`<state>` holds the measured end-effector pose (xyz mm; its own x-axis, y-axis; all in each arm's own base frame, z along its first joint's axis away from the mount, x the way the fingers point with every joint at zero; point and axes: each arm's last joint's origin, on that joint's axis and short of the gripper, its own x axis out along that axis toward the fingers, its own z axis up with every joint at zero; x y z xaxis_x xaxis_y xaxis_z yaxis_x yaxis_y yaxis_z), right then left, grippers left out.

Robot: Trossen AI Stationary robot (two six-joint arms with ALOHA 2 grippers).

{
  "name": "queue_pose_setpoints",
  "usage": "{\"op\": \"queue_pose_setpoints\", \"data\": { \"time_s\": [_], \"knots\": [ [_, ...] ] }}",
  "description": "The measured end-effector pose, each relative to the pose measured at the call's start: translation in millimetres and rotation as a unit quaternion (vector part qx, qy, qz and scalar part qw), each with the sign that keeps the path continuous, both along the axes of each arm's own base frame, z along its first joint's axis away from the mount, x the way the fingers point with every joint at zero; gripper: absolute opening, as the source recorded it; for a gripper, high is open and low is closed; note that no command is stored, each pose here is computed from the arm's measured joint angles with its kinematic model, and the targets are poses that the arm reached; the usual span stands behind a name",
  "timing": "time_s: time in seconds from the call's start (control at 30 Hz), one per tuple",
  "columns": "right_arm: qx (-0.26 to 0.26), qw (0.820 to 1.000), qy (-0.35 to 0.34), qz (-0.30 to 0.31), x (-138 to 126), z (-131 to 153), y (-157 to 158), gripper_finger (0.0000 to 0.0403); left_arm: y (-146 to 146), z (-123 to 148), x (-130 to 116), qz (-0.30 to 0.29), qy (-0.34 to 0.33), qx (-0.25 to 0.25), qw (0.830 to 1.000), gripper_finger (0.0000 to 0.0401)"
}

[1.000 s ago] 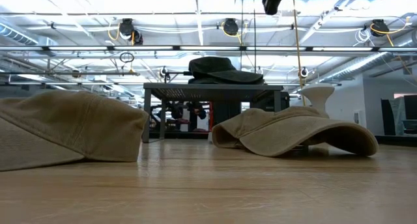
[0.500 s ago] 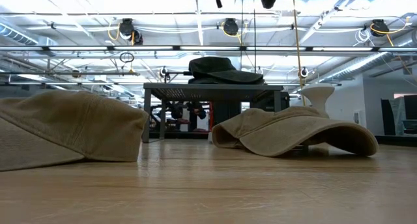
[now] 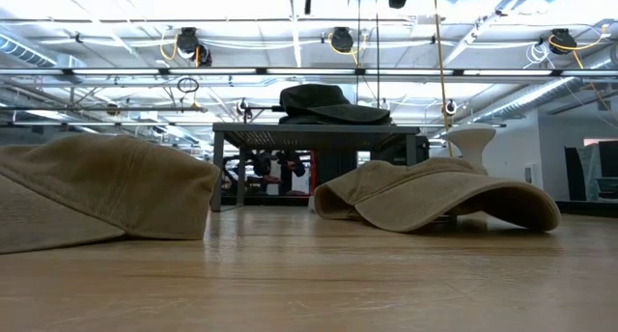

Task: Pick & Place hat
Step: Stack the black cap on top of the black caps on the shelf

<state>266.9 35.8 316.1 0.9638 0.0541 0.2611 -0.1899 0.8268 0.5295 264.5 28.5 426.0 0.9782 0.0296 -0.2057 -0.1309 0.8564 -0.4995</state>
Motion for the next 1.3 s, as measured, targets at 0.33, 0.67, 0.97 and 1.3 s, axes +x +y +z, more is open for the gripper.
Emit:
{"op": "queue_pose_setpoints", "data": {
  "time_s": [0.33,0.67,0.97,1.3],
  "knots": [
    [0.094,0.993,0.005,0.072,-15,14,-16,0.0006,3,11,-20,-0.042,-0.017,0.009,0.999,0.0139],
    [0.092,0.988,0.042,0.12,-51,29,-26,0.0005,18,16,-52,0.002,0.002,-0.118,0.993,0.0197],
    [0.117,0.977,0.052,0.173,-49,28,-23,0.0005,24,11,-24,-0.094,-0.014,-0.104,0.99,0.0163],
    [0.079,0.955,-0.1,0.268,-65,58,-20,0.0005,28,0,10,-0.157,-0.039,-0.069,0.985,0.0155]
  ]
}}
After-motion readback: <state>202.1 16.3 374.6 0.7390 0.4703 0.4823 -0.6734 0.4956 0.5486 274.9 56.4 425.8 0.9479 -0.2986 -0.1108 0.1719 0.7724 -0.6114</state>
